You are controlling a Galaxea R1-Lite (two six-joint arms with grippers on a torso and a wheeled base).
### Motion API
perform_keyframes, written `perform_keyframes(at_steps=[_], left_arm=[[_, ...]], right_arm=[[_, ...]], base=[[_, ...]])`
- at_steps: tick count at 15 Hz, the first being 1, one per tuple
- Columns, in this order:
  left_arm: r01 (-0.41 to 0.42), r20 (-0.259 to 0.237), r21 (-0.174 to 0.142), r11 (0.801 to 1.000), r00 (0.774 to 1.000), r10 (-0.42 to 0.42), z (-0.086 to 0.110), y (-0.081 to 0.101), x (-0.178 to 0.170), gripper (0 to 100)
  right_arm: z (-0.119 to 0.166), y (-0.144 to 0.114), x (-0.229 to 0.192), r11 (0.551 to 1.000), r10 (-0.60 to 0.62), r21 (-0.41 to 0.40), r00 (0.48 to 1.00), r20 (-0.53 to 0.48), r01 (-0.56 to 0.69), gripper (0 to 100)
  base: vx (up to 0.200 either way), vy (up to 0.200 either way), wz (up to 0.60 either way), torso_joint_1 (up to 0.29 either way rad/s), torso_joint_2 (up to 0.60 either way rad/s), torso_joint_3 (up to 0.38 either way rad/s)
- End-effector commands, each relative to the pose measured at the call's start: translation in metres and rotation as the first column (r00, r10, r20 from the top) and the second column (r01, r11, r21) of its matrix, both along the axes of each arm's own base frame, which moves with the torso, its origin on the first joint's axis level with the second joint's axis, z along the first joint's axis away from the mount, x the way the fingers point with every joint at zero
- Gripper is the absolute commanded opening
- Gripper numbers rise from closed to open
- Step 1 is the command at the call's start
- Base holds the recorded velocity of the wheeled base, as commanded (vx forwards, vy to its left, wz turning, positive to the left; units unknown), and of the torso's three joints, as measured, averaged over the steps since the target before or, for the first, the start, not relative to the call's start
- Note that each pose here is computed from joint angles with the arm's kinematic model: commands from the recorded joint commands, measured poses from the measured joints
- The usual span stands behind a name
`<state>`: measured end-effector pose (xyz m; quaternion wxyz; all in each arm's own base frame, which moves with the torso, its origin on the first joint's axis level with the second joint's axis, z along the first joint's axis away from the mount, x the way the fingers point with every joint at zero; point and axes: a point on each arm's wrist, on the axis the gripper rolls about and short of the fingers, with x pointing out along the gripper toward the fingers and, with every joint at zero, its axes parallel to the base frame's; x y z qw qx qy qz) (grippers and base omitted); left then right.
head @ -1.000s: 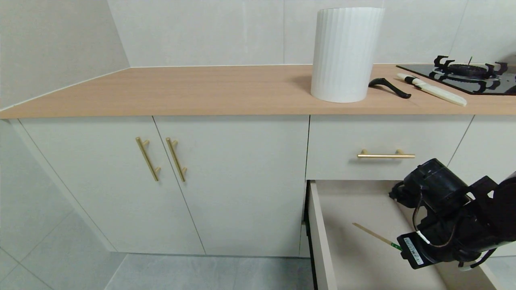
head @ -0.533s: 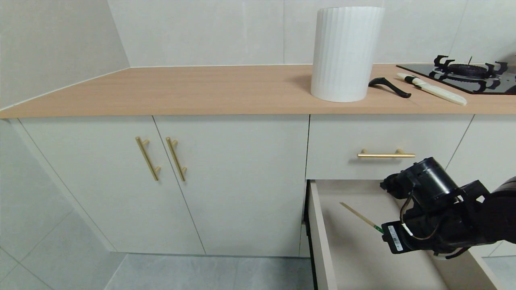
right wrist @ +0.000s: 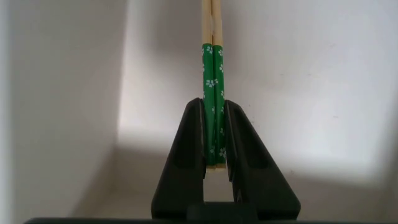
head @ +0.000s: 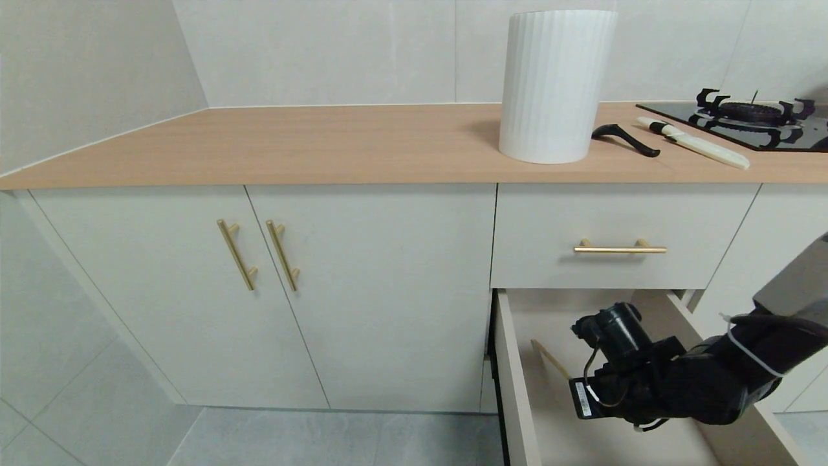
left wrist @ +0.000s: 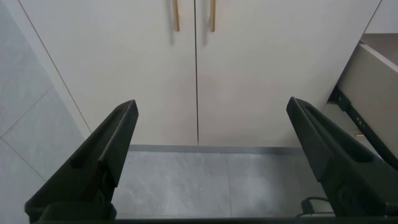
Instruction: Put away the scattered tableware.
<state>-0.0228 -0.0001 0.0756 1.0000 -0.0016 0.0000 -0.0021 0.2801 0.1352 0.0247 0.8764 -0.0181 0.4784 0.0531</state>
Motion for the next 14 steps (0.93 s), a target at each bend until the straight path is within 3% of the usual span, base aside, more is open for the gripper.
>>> perform_keyframes(at_steps=[1, 6, 14], left_arm=[[0.000, 0.000, 0.000, 1.000, 1.000, 0.000, 0.000, 0.000, 0.000, 100], [0.000, -0.002, 0.000, 1.000, 1.000, 0.000, 0.000, 0.000, 0.000, 100], [0.000, -0.002, 0.000, 1.000, 1.000, 0.000, 0.000, 0.000, 0.000, 100]], right_arm=[[-0.040, 0.002, 0.003, 0.999, -0.005, -0.047, 0.997, -0.077, 0.001, 0], [-0.061, 0.003, 0.008, 0.998, -0.012, -0.063, 0.996, -0.087, 0.007, 0], [-0.075, 0.004, 0.017, 0.997, -0.044, -0.069, 0.999, 0.007, 0.045, 0]], base=[[0.000, 0.000, 0.00, 0.000, 0.00, 0.000], [0.000, 0.000, 0.00, 0.000, 0.00, 0.000], [0.000, 0.000, 0.00, 0.000, 0.00, 0.000]])
